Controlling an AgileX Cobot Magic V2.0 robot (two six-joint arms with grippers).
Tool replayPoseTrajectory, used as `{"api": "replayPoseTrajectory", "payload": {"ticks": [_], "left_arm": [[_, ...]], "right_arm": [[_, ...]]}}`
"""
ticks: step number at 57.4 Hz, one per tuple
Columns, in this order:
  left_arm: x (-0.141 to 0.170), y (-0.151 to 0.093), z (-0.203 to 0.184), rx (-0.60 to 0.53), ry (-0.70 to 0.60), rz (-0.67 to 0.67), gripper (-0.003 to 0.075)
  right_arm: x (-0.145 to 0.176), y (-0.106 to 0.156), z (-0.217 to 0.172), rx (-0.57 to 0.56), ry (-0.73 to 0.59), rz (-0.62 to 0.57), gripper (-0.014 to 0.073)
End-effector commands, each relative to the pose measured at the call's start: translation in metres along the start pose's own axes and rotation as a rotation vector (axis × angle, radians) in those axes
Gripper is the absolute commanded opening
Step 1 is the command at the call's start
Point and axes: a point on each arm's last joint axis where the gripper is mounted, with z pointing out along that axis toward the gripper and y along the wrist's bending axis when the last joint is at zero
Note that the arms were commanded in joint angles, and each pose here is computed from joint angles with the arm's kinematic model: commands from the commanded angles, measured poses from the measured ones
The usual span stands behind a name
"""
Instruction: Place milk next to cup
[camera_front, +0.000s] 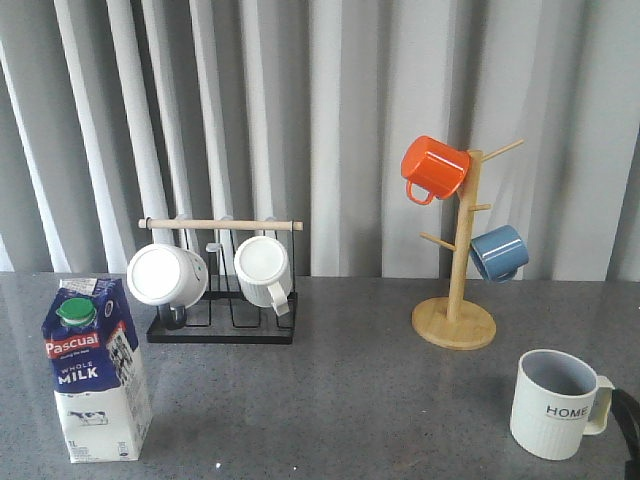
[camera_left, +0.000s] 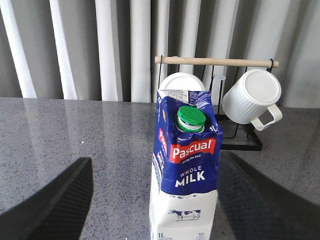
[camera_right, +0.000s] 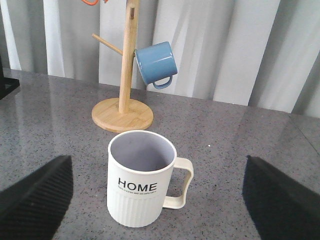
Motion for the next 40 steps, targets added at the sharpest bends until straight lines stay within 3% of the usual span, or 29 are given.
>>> {"api": "replayPoseTrajectory", "payload": {"ticks": [1, 24, 32, 40], "left_arm": [[-0.018, -0.003, -0.001, 0.027, -0.104, -0.016, 0.0523], [-0.018, -0.003, -0.001, 0.027, -0.104, -0.015, 0.0523], [-0.018, -0.003, -0.001, 0.027, -0.104, -0.015, 0.0523], [-0.018, -0.003, -0.001, 0.027, -0.104, -0.015, 0.0523]], "right_arm": [[-0.018, -0.004, 0.0, 0.037, -0.092, -0.004, 0.068], [-0.006, -0.005, 0.002, 0.033, -0.045, -0.033, 0.059], [0.01, -0.019, 0.01, 0.112, -0.087, 0.045, 0.0586], [0.023, -0.033, 0.025, 0.139, -0.044, 0.127, 0.0584]]}}
